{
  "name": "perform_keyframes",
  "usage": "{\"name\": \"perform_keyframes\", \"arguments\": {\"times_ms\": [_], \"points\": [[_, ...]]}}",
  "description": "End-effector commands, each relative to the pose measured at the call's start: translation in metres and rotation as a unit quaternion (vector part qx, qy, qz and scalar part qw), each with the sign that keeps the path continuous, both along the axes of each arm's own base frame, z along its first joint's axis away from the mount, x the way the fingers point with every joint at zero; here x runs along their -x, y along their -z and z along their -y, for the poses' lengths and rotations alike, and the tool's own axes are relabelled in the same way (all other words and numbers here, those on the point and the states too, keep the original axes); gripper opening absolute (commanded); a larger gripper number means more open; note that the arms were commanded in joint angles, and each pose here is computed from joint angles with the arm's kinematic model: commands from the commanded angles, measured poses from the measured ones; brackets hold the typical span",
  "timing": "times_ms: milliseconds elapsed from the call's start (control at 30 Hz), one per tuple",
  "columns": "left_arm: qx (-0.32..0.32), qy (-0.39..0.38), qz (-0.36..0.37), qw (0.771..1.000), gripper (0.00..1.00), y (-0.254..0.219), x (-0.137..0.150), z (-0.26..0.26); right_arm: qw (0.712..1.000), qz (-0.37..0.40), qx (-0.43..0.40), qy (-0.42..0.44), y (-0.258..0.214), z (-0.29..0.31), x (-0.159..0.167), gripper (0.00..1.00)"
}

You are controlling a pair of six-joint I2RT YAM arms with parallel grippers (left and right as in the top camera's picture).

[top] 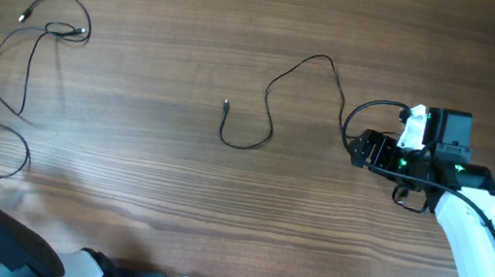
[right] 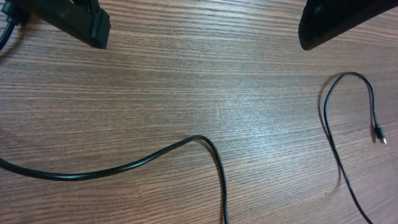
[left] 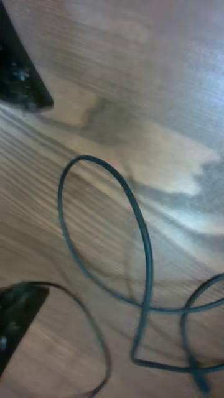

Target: Untangle cables

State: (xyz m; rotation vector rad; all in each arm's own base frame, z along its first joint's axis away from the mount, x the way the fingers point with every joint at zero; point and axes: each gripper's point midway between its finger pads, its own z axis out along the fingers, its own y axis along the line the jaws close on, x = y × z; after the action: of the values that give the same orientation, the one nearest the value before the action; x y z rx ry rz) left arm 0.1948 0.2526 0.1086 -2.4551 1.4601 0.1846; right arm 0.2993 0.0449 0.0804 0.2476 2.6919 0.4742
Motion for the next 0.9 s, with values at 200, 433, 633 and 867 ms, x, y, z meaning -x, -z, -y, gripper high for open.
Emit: {"name": "perform_keyframes", "arguments": {"times_ms": [200, 433, 633, 867], "points": [[0.092, 0.138, 0.173, 0.971, 1.00, -0.008, -0.071, 0.036, 1.000, 0.011, 0.013, -0.006, -0.004, 0.002, -0.002, 1.00], [0.054, 0.470, 0.308, 0.825, 1.00, -0.053, -0.171, 0.123, 1.000, 0.010, 0.003, 0.013, -0.005, 0.002, -0.005, 1.00], [0.011, 0.612, 0.287, 0.737, 1.00, -0.060, -0.215, 0.228, 0.998, 0.002, -0.022, 0.064, -0.007, 0.002, -0.008, 1.00], [-0.172, 0.800, 0.303, 0.489, 1.00, -0.100, -0.248, 0.385, 0.994, -0.007, -0.044, 0.104, -0.008, 0.001, -0.010, 1.00]]}}
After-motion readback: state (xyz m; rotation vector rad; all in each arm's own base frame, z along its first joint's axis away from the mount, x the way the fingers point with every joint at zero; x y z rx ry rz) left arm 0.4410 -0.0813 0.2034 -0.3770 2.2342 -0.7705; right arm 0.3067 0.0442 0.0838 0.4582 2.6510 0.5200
